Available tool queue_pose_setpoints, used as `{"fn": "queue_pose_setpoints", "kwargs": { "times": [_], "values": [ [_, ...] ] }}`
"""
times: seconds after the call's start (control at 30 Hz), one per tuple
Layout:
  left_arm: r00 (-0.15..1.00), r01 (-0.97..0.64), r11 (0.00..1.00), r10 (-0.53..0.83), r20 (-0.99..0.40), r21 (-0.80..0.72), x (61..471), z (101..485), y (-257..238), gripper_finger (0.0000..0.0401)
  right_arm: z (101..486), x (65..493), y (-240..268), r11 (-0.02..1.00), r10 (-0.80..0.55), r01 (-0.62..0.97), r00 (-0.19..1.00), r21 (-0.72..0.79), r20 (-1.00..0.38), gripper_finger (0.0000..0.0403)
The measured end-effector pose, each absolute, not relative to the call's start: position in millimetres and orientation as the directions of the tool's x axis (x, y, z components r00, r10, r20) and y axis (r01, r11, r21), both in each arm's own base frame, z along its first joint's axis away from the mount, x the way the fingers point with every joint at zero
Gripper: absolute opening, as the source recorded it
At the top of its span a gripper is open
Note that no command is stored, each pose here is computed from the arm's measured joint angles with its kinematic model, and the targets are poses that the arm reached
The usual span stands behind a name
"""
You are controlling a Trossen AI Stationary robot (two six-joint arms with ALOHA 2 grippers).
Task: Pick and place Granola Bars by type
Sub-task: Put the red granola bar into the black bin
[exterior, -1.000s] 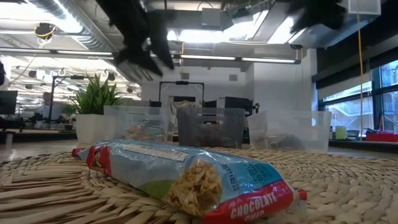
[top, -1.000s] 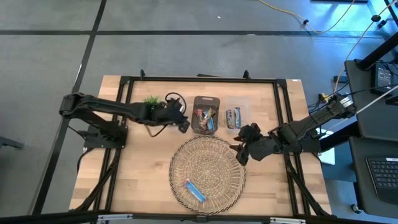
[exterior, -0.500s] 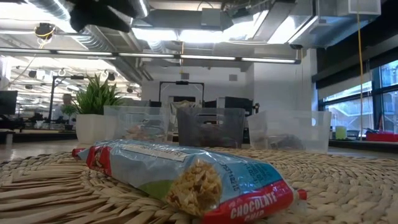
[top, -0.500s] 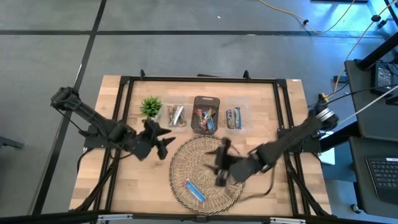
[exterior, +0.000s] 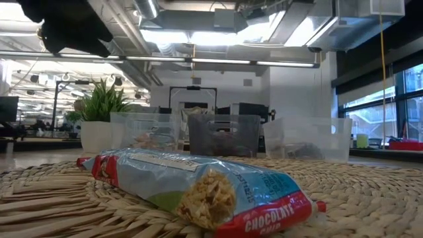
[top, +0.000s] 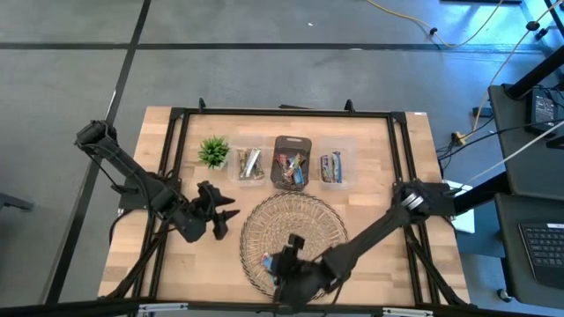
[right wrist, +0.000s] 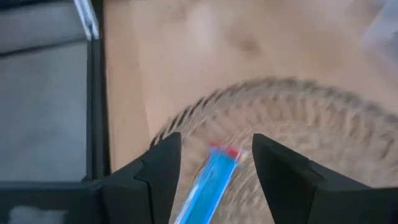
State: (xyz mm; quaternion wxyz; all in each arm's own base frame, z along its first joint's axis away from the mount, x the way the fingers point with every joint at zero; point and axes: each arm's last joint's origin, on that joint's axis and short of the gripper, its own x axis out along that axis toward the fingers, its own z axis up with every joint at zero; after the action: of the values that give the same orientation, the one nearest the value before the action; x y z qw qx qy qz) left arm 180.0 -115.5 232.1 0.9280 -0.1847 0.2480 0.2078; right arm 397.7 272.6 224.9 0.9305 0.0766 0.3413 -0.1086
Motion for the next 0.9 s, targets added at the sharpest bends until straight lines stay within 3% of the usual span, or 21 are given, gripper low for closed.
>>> {"fn": "queue_pose_setpoints", "kwargs": {
  "times": [0.33, 0.9],
  "values": [
    [0.796, -0.447, 0.865, 0.268, -0.543, -0.228, 177.5, 231.8, -119.4, 0.0182, 173.7, 401.5, 292.3, 0.923, -0.179, 0.369, 0.654, 0.104, -0.735, 0.0201],
    [0.795, -0.442, 0.867, 0.260, -0.548, -0.230, 177.6, 231.6, -119.6, 0.0180, 130.2, 404.7, 292.8, 0.927, -0.211, 0.375, 0.586, 0.030, -0.783, 0.0201]
  ]
}}
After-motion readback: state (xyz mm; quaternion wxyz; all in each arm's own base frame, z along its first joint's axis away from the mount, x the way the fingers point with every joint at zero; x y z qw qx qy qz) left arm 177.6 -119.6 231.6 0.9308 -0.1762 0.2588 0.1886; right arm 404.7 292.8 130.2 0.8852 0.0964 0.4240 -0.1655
